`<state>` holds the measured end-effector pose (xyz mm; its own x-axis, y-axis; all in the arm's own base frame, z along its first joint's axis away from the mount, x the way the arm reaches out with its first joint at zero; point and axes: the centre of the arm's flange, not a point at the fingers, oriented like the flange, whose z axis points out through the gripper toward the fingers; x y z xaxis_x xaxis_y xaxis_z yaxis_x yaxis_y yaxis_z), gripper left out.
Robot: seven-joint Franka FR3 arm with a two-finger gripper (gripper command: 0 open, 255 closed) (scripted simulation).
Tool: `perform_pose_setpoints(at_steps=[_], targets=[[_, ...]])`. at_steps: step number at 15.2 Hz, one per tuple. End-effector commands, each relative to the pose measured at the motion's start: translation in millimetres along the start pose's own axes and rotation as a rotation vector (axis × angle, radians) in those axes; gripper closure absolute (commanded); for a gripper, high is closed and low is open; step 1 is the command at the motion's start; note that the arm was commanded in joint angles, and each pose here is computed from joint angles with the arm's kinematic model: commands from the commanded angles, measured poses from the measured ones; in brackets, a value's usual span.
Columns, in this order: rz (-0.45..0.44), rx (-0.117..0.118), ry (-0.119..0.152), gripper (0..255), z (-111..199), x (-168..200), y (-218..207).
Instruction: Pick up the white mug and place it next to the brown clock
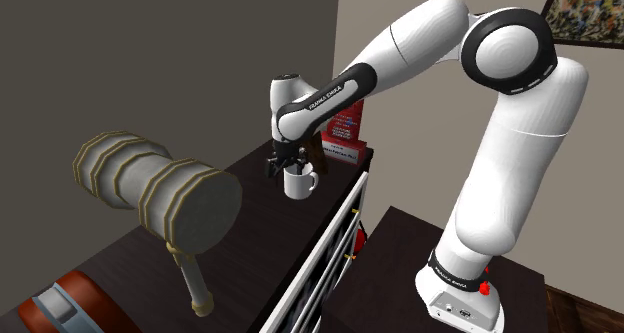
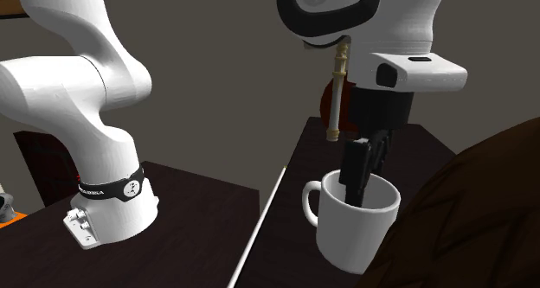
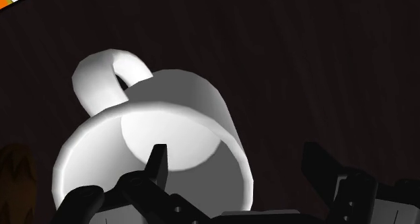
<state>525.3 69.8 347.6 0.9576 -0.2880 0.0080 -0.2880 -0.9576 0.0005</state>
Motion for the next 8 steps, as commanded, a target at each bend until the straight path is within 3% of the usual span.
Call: perform_pose_setpoints(at_steps=[1, 2, 8], targets=[[0.000, 0.000, 0.000, 0, 0.1, 0.0, 0.0], [0.000, 0.000, 0.000, 255, 0.1, 0.0, 0.0], [0.000, 0.000, 0.000, 255, 0.1, 0.0, 0.0]])
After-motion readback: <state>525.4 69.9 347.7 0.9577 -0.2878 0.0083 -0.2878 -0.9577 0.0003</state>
